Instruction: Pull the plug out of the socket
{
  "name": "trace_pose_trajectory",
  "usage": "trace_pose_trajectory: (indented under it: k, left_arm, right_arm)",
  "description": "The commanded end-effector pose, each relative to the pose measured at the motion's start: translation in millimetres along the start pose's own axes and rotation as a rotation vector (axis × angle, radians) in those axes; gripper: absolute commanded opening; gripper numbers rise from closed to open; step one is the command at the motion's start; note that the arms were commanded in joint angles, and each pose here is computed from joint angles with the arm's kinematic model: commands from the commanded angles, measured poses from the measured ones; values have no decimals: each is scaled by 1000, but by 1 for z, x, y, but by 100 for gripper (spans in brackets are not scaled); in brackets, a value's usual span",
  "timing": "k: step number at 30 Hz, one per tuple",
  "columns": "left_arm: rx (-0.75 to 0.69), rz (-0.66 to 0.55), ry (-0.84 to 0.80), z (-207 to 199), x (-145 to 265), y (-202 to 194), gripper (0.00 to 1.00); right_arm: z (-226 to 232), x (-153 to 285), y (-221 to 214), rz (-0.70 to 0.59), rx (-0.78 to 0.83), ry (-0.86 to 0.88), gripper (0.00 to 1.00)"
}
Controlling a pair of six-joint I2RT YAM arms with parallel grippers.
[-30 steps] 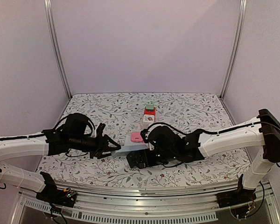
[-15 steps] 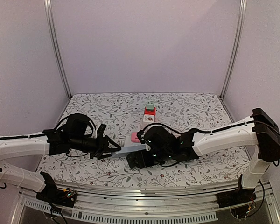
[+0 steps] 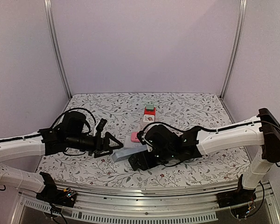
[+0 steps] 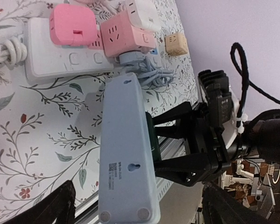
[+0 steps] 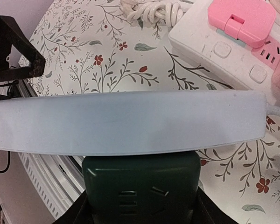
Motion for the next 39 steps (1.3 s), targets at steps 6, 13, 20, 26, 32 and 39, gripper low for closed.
trace_pose_trajectory:
  k: [6, 13, 20, 26, 32, 39]
  left_arm:
    - [-429, -47, 8, -47, 14, -4, 95]
    - [-627, -76, 62, -62, 15, -13, 99]
    - [-725, -73, 211, -57, 9, -14, 100]
    - [-767, -28, 209, -60, -3, -19, 96]
    - [-815, 41, 227, -60, -17, -27, 86]
    - [-861, 40, 302, -58, -21, -28, 72]
  right_arm:
    - [6, 33, 5, -1, 10, -12, 18]
    - [14, 47, 12, -13, -8, 4, 18]
    - [22, 49, 11, 22, -14, 44, 18]
    - [24, 50, 12, 29, -31, 51, 18]
    - [24, 51, 12, 30, -32, 48, 18]
    - [24, 52, 12, 25, -36, 46, 19]
Point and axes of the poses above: each gripper's point midway between its finger pads, its own x axis back along the fingers, its own z axis along the line the jaws close on, y = z × x, the point moved 6 cm from there along x, back along the fingers, and after that the axes turned 12 degrees about -x, right-handed, at the moved point
